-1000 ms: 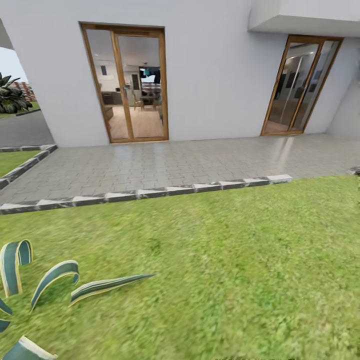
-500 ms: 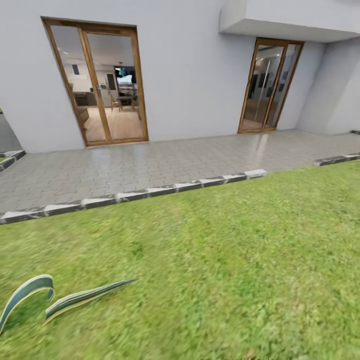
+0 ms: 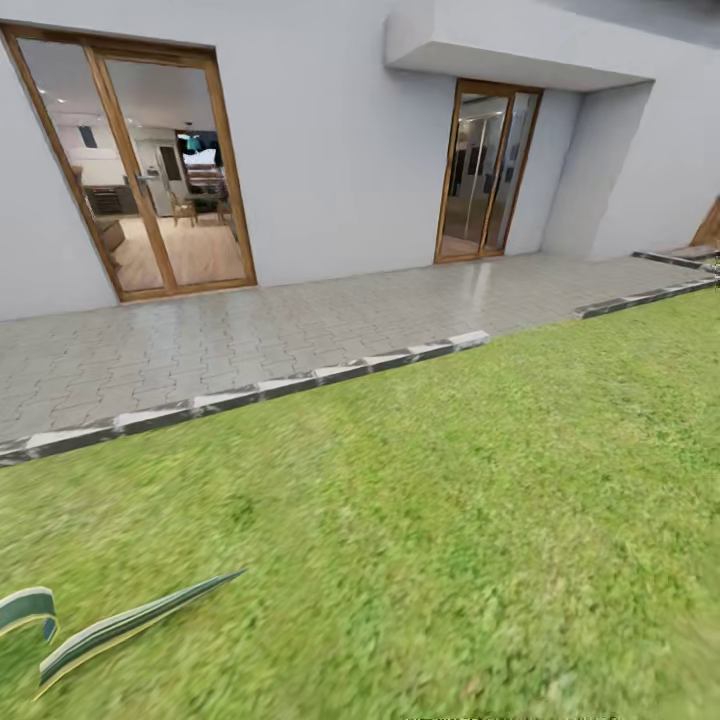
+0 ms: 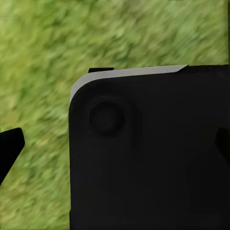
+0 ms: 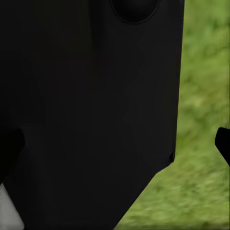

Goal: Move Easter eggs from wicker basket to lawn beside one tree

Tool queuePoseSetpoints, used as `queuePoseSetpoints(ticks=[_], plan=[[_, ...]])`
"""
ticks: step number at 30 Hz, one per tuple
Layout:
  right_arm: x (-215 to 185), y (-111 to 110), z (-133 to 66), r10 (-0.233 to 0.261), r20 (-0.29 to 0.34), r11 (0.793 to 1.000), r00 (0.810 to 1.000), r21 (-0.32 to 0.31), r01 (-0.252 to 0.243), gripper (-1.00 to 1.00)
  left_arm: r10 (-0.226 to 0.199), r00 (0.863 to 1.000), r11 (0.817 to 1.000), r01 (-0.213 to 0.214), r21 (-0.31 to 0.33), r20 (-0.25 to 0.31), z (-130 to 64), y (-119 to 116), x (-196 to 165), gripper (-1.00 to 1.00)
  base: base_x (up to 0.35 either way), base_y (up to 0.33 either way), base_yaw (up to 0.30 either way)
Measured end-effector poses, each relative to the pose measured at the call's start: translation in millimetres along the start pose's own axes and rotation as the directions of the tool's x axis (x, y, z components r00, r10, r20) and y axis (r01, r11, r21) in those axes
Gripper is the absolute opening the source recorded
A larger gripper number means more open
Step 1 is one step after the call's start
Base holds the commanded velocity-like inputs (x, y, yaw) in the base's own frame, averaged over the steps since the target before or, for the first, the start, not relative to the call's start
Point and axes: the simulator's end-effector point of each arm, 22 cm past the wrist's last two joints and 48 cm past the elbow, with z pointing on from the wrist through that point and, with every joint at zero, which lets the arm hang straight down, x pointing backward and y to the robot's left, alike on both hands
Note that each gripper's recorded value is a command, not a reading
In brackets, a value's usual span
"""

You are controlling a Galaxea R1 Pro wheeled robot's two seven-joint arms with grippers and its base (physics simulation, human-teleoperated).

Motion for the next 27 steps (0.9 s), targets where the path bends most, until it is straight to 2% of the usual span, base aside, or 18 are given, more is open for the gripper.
queuePoseSetpoints(ticks=[27], plan=[[-3.1, -1.5, 0.1, 0.001, 0.008, 1.000, 1.000, 0.002, -0.001, 1.00, 0.000, 1.000, 1.000, 0.000, 0.000, 0.009, 0.7, 0.3, -3.5, 1.00, 0.000, 0.000, -0.268]])
